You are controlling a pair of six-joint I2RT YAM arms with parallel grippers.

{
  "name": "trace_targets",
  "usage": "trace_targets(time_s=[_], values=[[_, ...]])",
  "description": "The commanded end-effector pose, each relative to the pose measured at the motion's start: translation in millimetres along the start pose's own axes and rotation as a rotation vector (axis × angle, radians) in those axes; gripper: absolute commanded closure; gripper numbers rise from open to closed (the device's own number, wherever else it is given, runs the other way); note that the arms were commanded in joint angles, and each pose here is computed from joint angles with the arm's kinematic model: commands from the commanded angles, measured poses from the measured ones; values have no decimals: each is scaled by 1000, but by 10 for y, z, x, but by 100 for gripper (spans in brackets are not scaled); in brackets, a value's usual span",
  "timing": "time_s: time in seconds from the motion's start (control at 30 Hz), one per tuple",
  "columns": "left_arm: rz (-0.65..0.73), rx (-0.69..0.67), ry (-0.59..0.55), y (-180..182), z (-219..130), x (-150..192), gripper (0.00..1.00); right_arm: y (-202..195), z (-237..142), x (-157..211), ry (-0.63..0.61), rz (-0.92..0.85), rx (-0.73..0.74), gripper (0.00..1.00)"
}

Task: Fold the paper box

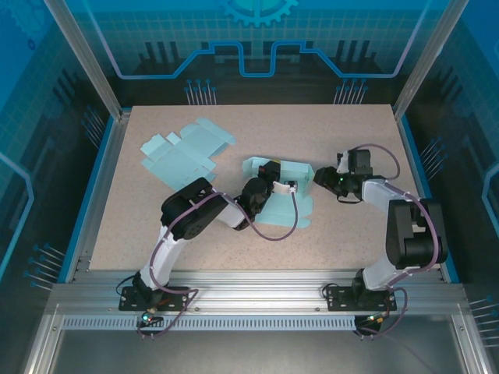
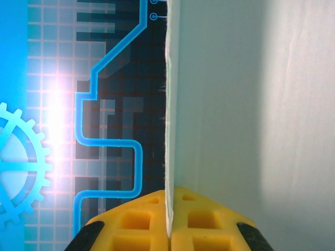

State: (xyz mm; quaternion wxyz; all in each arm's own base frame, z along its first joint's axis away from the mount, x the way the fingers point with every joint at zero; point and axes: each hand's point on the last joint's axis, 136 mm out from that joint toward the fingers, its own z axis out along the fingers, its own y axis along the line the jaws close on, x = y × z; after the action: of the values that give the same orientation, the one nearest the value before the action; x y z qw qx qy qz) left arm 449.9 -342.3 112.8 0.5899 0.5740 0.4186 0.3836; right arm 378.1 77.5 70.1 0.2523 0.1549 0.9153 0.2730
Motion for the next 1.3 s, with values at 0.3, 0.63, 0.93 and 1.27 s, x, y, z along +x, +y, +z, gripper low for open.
trace_targets(time_s=[0.3,0.63,0.93,1.27], values=[[43,48,-32,-266,-31,-7,100,142,-8,245,-26,-106,-1,51],[46,55,-49,-287,-61,-29,100,310,159,30,-93,-218,33,51],[43,57,-61,-299,-74,-50,100,330,213,-73,-173,-293,116,52],[32,47,-65,-248,-72,-60,100,270,268,-73,-279,-355,215,64]])
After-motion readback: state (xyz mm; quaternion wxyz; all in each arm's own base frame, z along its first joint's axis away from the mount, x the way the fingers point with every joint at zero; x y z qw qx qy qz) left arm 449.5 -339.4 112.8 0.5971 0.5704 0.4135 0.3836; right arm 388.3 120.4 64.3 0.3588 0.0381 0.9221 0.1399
